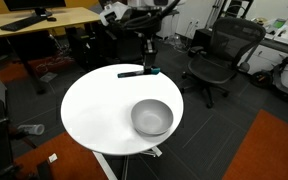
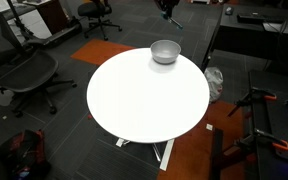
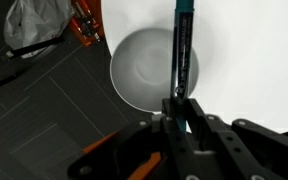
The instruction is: Put the marker in the bowl
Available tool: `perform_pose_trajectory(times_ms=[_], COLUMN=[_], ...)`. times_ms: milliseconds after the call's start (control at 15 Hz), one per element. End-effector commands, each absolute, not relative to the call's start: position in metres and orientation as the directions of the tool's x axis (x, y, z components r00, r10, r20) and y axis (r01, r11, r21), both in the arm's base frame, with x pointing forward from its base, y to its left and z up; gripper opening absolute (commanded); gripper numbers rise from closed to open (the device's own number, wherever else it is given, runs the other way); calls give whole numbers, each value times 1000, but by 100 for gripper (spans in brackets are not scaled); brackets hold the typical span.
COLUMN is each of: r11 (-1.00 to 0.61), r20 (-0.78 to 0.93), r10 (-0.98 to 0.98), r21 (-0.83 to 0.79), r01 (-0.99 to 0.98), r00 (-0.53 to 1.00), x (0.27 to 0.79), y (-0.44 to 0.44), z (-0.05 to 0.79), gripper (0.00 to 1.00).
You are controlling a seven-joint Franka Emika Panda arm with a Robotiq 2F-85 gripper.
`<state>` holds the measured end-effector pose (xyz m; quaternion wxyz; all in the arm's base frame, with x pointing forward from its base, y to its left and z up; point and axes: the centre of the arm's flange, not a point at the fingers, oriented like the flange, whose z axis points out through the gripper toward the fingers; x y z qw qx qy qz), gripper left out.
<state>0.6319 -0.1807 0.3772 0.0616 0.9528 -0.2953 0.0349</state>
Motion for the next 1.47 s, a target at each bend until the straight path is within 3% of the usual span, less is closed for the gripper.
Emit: perform_pose_trajectory(times_ms=[0,533,1400], r11=[-817,-787,-779], r20=[137,197,151], r10=[-554,-581,-603], r21=[98,109,100], r01=[-568,-607,-619], r00=[821,790,784], x=[650,674,680], y=[-209,-240,-244], z=[359,300,236], gripper=[5,5,5])
